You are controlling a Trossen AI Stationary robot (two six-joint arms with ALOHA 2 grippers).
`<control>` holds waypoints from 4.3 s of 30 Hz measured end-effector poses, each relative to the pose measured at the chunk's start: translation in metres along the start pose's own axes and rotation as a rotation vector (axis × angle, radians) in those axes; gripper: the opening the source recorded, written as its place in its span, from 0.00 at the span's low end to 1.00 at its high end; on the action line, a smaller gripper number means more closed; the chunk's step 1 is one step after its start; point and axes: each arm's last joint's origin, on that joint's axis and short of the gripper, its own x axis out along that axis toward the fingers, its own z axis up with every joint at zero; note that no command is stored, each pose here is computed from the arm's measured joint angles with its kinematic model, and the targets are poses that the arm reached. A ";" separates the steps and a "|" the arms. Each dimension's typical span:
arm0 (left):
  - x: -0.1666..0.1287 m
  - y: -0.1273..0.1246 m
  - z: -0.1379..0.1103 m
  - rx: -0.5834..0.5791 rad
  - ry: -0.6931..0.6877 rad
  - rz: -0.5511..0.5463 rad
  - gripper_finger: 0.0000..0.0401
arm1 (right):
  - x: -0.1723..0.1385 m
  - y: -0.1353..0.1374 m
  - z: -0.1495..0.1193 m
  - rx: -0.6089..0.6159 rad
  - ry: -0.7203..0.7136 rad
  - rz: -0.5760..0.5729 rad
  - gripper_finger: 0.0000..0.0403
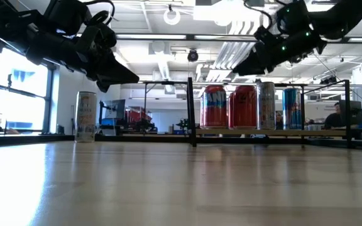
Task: Place canned beverage on shelf
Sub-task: Put the white yellow soda can on the shelf aligned with the white yellow soda can
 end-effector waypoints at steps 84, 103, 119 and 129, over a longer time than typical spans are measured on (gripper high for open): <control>-0.054 0.203 0.142 -0.528 1.126 0.793 0.73 | -0.052 0.148 -0.028 -0.082 -0.095 0.142 0.05; -0.068 0.213 0.140 -0.548 1.074 0.833 0.73 | -0.052 0.148 -0.028 -0.083 -0.094 0.142 0.05; -0.064 0.219 0.106 -0.536 1.122 0.787 0.72 | -0.052 0.148 -0.028 -0.082 -0.093 0.141 0.05; -0.067 0.210 0.106 -0.553 1.127 0.733 0.60 | -0.052 0.148 -0.028 -0.082 -0.093 0.141 0.05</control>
